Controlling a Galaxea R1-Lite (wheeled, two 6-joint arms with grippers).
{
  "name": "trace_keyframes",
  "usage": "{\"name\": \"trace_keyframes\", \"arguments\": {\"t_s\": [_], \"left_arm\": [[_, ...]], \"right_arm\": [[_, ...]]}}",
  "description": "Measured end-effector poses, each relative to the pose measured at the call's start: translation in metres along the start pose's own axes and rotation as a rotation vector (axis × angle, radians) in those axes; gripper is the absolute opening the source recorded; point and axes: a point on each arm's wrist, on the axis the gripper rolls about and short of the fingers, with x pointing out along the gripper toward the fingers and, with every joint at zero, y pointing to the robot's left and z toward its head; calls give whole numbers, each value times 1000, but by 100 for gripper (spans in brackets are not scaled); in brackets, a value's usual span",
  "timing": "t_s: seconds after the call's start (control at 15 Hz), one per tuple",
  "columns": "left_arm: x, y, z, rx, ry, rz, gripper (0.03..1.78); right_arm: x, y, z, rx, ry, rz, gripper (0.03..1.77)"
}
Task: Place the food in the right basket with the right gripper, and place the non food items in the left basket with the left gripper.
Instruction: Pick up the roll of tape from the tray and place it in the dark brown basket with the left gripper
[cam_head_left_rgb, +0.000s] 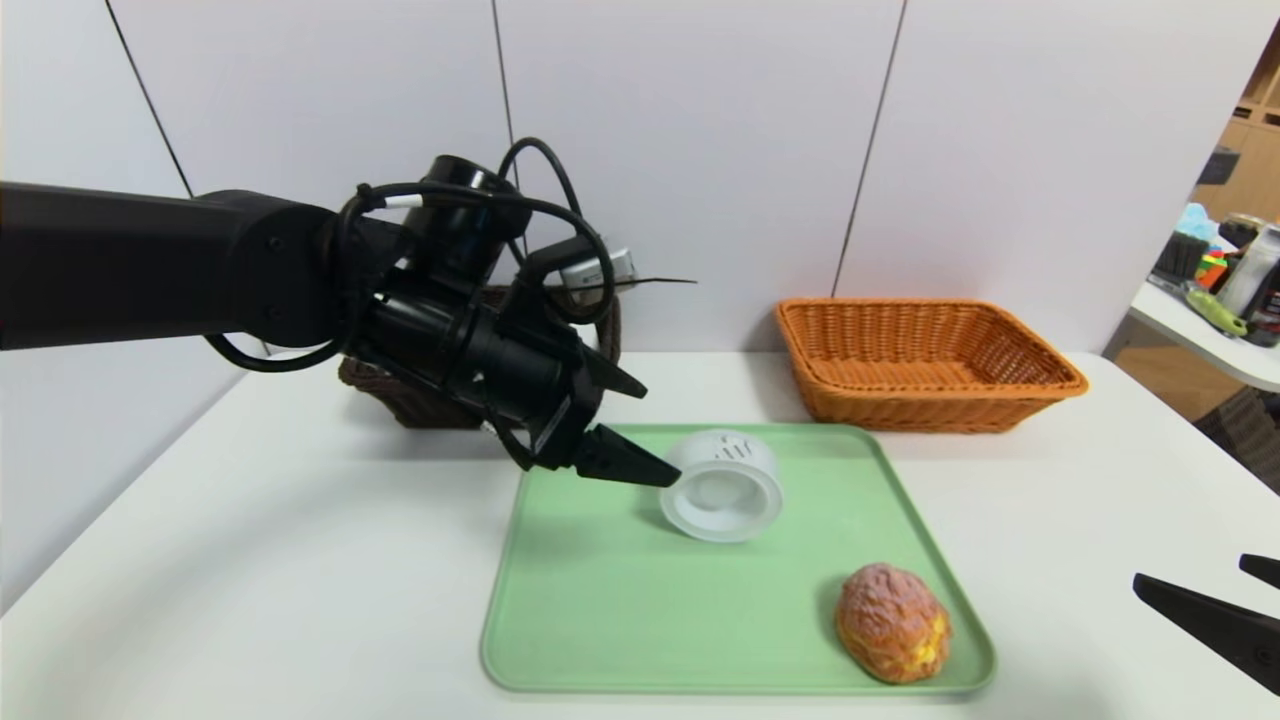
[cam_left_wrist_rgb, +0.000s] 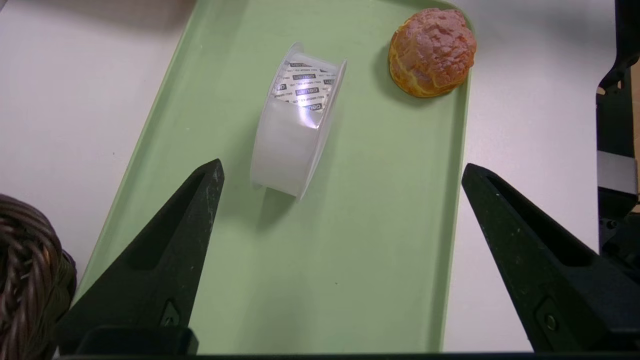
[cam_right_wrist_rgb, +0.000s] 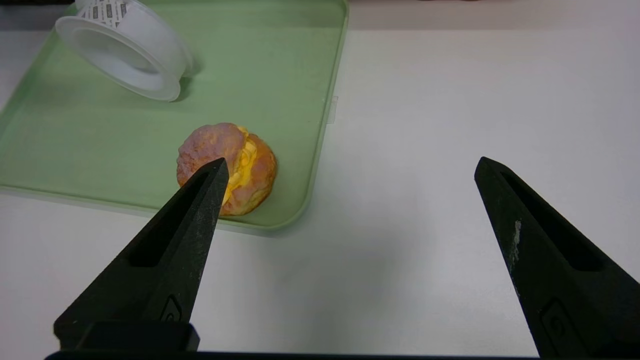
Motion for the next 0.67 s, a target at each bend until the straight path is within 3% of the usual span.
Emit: {"name": "trace_keyframes", "arguments": {"t_s": [0.67], "left_arm": [[47, 28, -21, 143, -42, -36, 169]], "right_arm": [[0, 0, 0, -1, -1, -3, 170]]}}
